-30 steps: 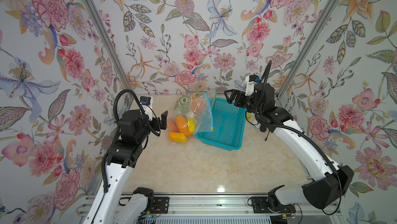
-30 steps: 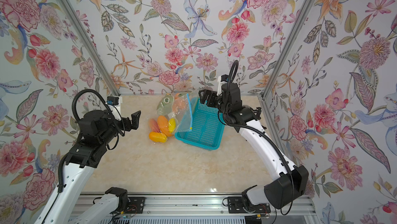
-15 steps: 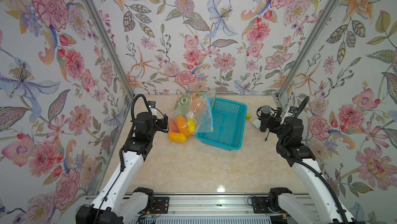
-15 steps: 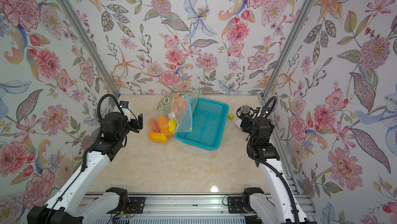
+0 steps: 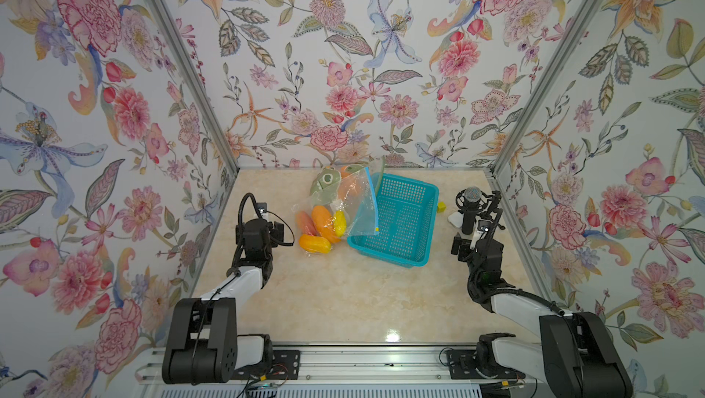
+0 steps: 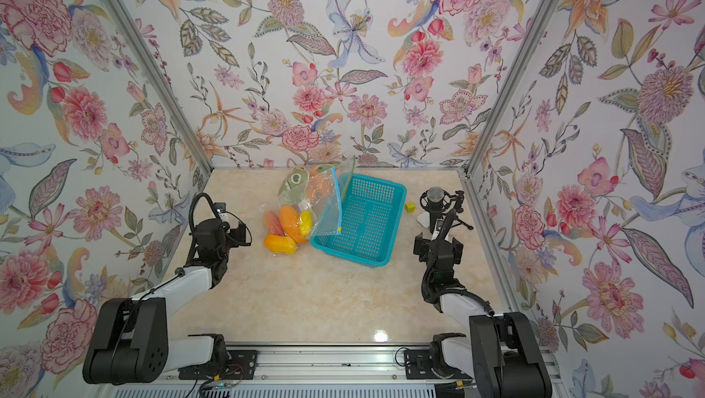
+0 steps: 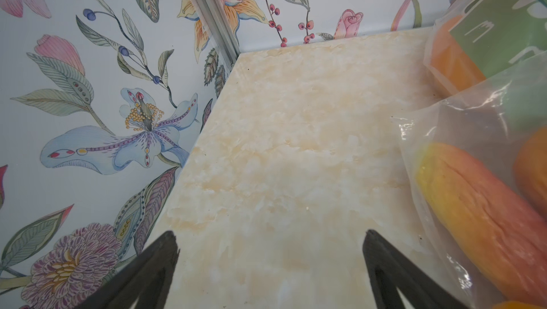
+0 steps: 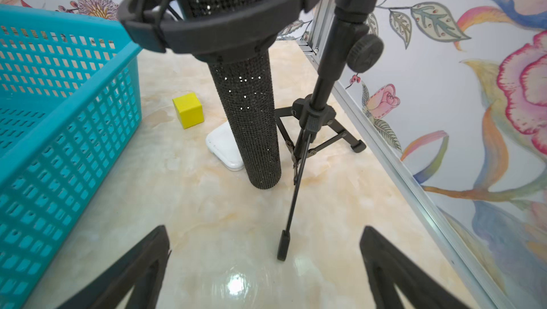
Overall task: Place the mango in a zip-top bag and seal the zipper
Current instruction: Reset both arms
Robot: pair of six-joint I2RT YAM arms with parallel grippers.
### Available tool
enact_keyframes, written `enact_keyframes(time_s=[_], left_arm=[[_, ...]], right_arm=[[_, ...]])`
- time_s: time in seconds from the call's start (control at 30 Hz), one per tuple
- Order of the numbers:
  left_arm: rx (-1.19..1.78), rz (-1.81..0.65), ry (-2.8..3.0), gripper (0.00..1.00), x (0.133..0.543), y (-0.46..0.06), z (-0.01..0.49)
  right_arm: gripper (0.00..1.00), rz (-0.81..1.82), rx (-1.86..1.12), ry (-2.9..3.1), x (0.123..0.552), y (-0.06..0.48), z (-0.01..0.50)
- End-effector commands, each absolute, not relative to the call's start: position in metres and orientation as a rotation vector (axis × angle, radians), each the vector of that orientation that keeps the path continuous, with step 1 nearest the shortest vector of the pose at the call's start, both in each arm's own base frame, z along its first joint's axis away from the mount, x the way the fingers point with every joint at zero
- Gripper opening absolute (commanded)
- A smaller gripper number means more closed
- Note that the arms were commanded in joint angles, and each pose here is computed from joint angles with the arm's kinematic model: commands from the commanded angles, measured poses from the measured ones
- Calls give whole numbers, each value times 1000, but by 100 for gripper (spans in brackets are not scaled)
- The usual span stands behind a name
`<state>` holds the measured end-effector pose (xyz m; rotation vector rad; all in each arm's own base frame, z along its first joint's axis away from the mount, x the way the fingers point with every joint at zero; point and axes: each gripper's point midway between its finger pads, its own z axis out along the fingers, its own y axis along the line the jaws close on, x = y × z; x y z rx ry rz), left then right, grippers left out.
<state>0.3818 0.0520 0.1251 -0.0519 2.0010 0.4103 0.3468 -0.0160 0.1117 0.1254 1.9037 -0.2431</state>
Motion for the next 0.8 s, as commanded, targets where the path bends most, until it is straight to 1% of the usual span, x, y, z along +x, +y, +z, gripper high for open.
enact_keyframes(time_s=[0.0,0.1,0.13,0.23,0.33,0.4,0.77], left_arm=[[-98,384,1856,99,387,54,134],[-70,398,1800,99,387,48,139],[-67,366,1780,99,388,45,143],[1,320,1704,99,380,31,136],[-21,336,1693,99,375,33,134],[-22,337,1691,99,375,33,135],[-23,340,1697,99,376,33,134]], right_arm=[[100,-196,30,1696,358,0,146],[100,-172,-45,1685,360,11,135],[100,-161,-74,1688,361,15,129],[100,-123,-74,1684,365,13,119],[100,-127,-51,1773,377,9,109],[100,-178,44,1770,380,-6,111],[100,-158,7,1778,381,0,109]])
